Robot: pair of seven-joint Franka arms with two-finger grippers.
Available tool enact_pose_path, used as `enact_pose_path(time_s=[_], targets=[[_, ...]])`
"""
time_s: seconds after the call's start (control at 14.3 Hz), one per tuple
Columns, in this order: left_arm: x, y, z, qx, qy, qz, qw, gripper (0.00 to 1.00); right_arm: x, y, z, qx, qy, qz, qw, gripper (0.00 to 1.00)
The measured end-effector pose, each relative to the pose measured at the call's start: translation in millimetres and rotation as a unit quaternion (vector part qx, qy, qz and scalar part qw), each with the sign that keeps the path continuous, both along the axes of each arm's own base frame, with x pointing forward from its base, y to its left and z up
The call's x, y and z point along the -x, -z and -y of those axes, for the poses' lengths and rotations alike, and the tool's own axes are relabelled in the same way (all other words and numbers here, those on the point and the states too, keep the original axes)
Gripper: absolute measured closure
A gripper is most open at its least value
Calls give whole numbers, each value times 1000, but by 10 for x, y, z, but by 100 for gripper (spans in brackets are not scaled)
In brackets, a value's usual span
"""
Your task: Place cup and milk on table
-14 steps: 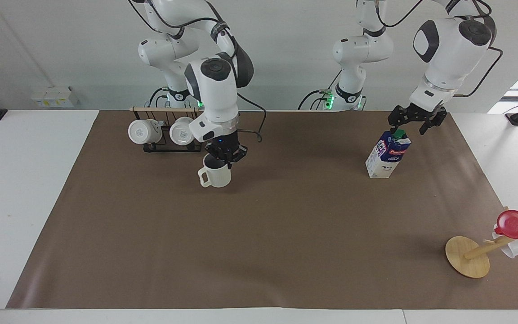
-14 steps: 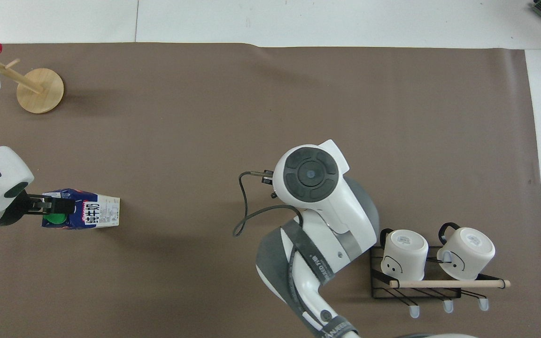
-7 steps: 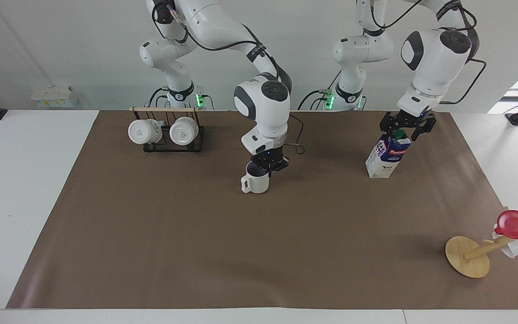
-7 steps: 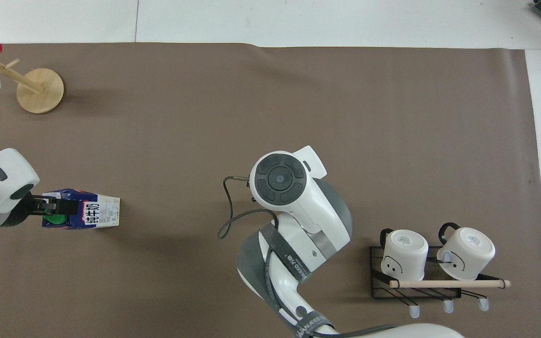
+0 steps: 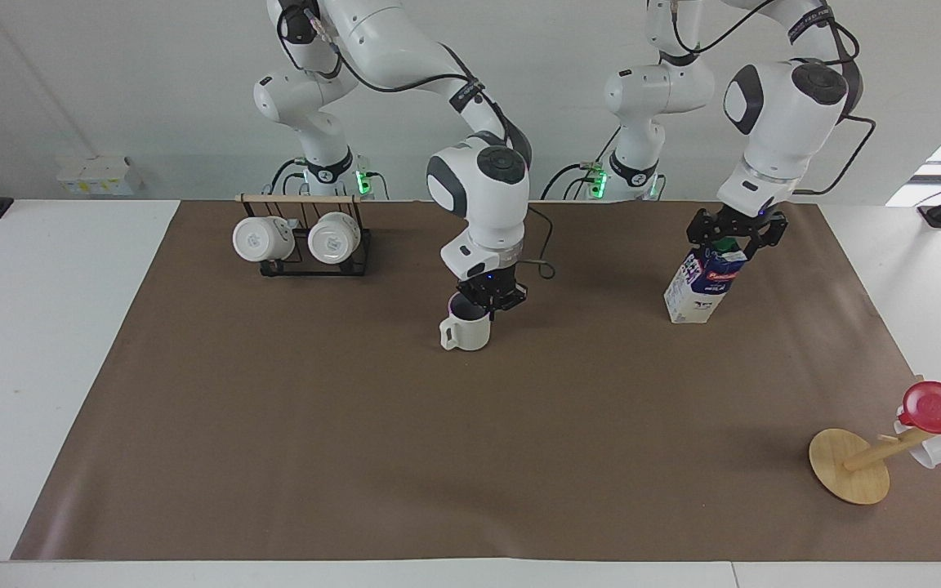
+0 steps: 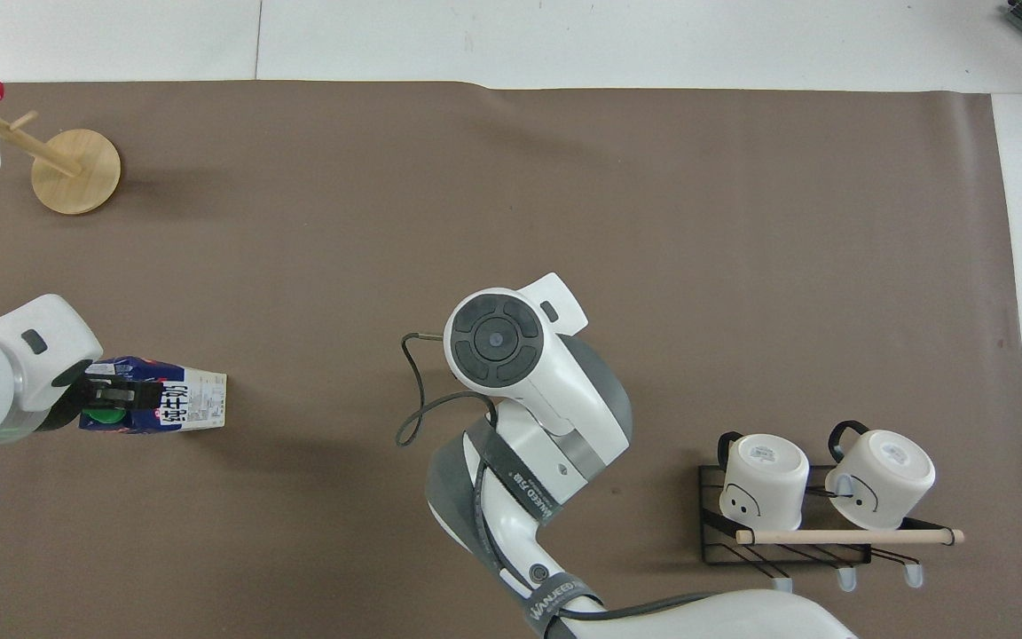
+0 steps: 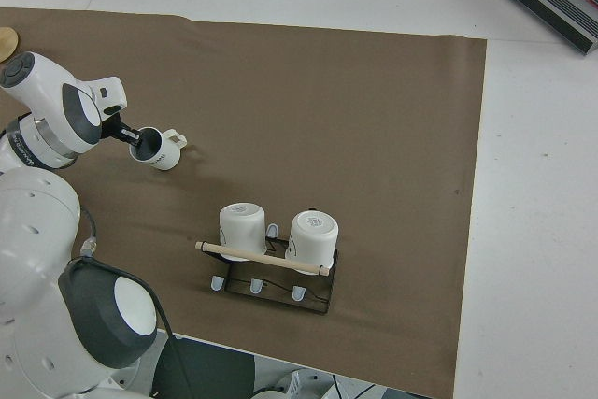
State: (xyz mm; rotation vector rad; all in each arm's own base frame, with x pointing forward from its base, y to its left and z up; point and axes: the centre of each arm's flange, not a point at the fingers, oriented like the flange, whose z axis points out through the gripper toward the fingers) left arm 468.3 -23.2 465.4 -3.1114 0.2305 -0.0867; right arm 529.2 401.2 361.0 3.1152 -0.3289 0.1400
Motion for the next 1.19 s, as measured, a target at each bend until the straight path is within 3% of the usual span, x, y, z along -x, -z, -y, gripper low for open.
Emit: enact_pose_path(time_s=[0.07, 0.14, 0.21, 0.56, 0.77, 0.98, 1.19], targets=[[0, 2, 0, 0, 1, 0, 1000, 27, 0, 0, 0, 0, 0, 0, 1000, 96], [-2, 1, 0, 0, 2, 1, 1000, 34, -1, 0, 0, 0, 0, 0, 1000, 93], [-3, -1, -1, -2, 4, 2, 1000, 41, 0, 12, -1, 1, 0, -1, 1000, 85], [-7, -9, -4, -5, 7, 4, 1000, 52, -38, -90, 9, -4, -7, 7, 1000, 26], [-30, -73, -6, -6, 7, 9, 1000, 55, -97, -480, 154, -15, -11, 23, 1000, 0], [-94, -280, 10, -5, 7, 20, 1000, 57, -149, -1058, 607, -13, -18, 20, 1000, 0], [-132, -490, 208, -3, -4, 14, 1000, 59, -211, -1437, 1151, -4, -41, 6, 999, 0]])
